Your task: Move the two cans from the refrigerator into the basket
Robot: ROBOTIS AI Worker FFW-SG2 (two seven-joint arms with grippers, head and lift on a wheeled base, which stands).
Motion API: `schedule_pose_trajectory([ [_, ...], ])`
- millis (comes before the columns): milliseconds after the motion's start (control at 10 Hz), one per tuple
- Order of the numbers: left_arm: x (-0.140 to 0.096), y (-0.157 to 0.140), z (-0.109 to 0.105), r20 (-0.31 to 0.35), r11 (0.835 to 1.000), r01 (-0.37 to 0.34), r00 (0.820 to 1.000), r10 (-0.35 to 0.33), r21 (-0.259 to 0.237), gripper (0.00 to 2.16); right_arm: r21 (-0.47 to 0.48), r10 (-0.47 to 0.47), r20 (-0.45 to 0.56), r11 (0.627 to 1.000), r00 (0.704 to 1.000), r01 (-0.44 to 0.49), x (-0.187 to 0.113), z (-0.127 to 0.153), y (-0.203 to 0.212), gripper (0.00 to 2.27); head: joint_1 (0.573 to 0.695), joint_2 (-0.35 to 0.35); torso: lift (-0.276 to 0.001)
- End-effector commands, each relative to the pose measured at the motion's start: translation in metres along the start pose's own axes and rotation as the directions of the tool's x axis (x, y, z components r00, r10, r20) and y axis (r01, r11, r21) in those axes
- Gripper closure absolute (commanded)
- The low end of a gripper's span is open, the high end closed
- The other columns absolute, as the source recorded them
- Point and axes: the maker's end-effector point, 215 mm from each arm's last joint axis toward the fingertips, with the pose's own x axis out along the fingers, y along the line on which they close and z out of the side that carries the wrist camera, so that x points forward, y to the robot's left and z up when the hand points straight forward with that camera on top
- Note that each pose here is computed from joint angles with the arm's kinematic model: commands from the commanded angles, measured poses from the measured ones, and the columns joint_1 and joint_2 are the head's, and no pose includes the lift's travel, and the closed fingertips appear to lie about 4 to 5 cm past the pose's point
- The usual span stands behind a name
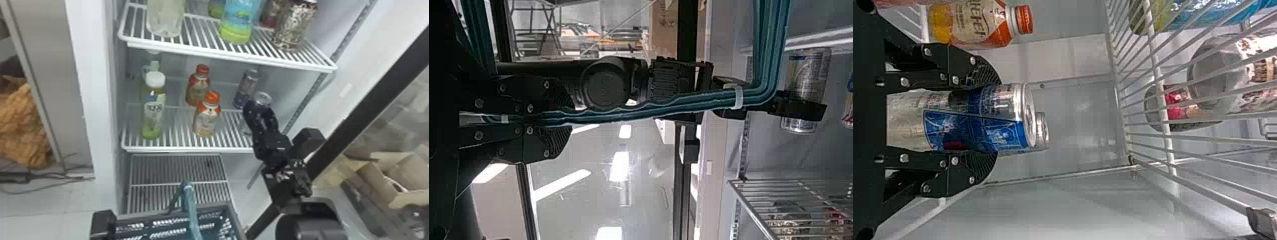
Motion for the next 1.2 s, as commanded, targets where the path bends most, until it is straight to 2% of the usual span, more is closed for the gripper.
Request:
schedule_pose_trajectory([
  [0, 0.0, 0.0, 0.0, 0.001, 1.0, 0.001, 1.0, -0.001, 0.0, 1.21, -0.002, 0.003, 0.025, 1.0, 1.0, -0.003, -0.004, 0.015, 0.001, 0.82, 0.695, -0.35, -0.266],
  [400, 0.0, 0.0, 0.001, 0.006, 1.0, 0.003, 1.0, -0.003, 0.0, 1.21, -0.063, 0.011, 0.012, 0.998, 1.0, -0.01, -0.026, 0.056, 0.003, 0.82, 0.695, -0.35, -0.266],
  [900, 0.0, 0.0, 0.0, 0.002, 1.0, 0.004, 1.0, -0.004, -0.002, 1.21, -0.063, 0.06, -0.039, 0.996, 0.997, -0.062, -0.065, 0.084, 0.03, 0.82, 0.695, -0.35, -0.266],
  [1100, 0.0, 0.0, 0.0, 0.002, 1.0, 0.004, 1.0, -0.004, -0.002, 1.21, -0.062, 0.078, -0.096, 0.994, 0.992, -0.084, -0.082, 0.086, 0.04, 0.82, 0.695, -0.35, -0.266],
])
